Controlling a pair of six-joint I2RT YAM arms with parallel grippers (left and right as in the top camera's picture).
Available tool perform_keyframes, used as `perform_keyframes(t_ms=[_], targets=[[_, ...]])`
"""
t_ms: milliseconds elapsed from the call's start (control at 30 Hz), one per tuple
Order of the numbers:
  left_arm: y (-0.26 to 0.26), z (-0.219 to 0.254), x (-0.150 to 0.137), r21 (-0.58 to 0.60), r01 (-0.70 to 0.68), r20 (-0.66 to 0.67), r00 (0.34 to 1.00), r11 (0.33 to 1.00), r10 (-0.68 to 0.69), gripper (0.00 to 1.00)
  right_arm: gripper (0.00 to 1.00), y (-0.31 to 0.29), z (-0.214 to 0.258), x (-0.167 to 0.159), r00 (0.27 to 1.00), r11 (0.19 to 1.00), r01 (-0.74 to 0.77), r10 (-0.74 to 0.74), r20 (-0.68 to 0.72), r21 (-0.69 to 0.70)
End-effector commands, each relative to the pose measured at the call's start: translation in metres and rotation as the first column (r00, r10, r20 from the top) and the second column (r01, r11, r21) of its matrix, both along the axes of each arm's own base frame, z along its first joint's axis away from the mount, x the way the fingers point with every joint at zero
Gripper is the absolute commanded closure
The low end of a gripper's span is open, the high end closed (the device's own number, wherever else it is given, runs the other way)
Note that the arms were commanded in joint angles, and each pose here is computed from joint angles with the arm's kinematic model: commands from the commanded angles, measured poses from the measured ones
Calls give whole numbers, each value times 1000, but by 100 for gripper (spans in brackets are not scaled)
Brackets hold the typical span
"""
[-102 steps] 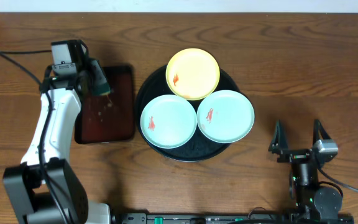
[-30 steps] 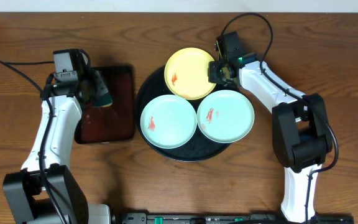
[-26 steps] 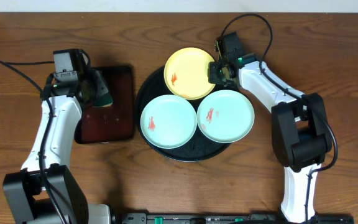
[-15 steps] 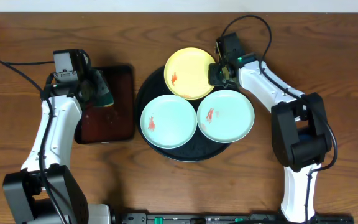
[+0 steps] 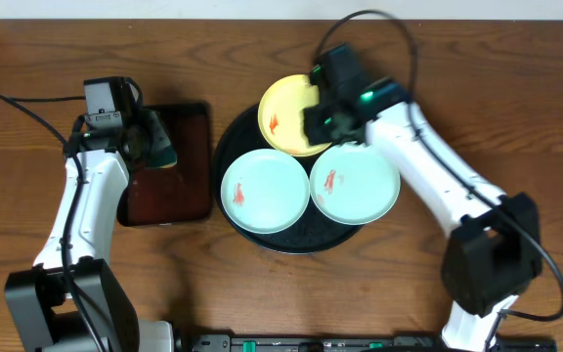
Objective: Clean dirty plates on tray and stack at the side
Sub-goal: 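Bring the sponge with the left gripper onto the left blue plate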
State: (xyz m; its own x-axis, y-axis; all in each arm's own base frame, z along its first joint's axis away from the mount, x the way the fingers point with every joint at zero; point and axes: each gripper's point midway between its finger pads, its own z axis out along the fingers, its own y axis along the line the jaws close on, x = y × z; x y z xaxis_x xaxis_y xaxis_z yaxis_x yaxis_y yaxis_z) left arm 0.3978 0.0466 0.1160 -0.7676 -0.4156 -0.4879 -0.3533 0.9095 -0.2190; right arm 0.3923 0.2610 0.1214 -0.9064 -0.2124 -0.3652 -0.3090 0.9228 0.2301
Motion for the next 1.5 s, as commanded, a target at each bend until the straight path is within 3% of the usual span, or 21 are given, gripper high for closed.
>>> perform_keyframes(t_ms=[0,200,467,567,800,933,1067,1300,1467], targets=[[6,-3,2,14,-20,-12,1000,1000,21,92,58,17,-38,-21,995,992,-92,87,-56,-84],[6,-4,0,13,-20,-24,1000,1000,20,92,61,18,-77,-28,992,974,-110,94,-88,-198],[6,-4,0,12,-20,-24,1000,1000,20,93,64,12,-97,-29,987,966,-130,103,-127,-225],[6,-4,0,12,-20,-24,999,1000,20,93,73,12,-100,-29,986,964,-134,106,-130,-228],[1,-4,0,-10,-7,-23,1000,1000,7,92,83,11,-116,-32,981,959,-142,104,-161,-244],[-9,-3,1,-59,28,-14,999,998,-29,92,98,10,-117,-32,981,959,-142,104,-163,-246],[-9,-3,1,-61,28,-12,1000,998,-29,92,99,10,-117,-33,981,958,-143,103,-165,-247],[-54,24,-5,-264,152,58,988,953,-142,92,99,13,-117,-35,980,965,-133,93,-177,-225],[-90,10,-28,-381,111,-62,987,918,-145,93,99,12,-117,-31,983,972,-98,61,-175,-214]])
